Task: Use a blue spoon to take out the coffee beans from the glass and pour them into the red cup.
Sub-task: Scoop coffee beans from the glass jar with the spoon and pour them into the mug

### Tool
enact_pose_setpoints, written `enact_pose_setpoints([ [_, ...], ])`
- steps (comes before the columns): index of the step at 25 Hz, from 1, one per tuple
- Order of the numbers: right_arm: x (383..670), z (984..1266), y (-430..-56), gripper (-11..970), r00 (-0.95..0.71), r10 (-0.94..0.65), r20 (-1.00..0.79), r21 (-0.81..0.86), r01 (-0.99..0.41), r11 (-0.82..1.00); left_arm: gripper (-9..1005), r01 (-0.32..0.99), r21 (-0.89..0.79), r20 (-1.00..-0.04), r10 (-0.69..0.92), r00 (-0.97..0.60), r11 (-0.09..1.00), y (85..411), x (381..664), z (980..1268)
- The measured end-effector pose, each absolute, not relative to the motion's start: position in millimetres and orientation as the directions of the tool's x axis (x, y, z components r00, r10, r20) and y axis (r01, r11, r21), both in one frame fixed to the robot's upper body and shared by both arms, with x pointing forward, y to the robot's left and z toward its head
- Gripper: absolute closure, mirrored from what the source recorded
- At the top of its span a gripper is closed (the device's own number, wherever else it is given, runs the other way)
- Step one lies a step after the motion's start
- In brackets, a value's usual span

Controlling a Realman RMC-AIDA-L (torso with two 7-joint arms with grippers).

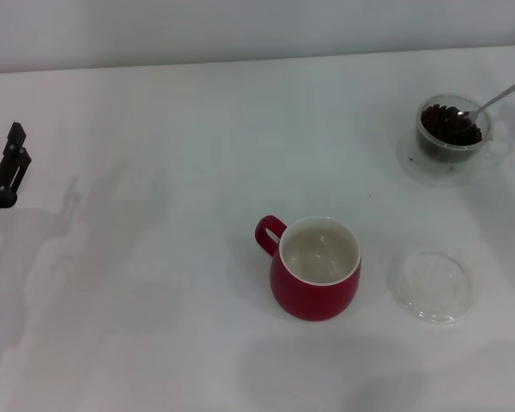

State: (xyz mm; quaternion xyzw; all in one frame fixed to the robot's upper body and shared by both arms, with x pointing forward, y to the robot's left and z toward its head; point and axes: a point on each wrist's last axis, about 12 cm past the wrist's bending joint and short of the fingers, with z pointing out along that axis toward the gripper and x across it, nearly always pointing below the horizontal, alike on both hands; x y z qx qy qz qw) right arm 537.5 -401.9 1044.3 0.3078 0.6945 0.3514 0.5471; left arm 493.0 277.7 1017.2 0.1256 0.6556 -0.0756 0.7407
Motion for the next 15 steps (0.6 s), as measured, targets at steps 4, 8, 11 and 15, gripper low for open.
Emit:
enact_pose_setpoints([
  [4,535.9,1045.1,-406.1,813,-0.198,0.829,-0.524,0.838,0.053,0.542,314,0.275,0.089,-0.99,0.055,0.129,0.957,278.1,493.8,1017.5],
  [8,531.5,1043.3,-409.8,813,-0.185,0.852,-0.49,0.858,0.071,0.509,314,0.274,0.089,-0.99,0.054,0.131,0.958,277.9,494.7,1018.0],
  [11,529.5,1042.7,-411.0,813,-0.182,0.87,-0.458,0.875,0.079,0.477,314,0.276,0.09,-0.99,0.055,0.133,0.957,277.4,496.0,1018.6],
  [15,527.7,1041.8,-411.0,813,-0.183,0.893,-0.41,0.898,0.09,0.431,314,0.279,0.094,-0.989,0.058,0.136,0.956,276.4,497.2,1019.2],
])
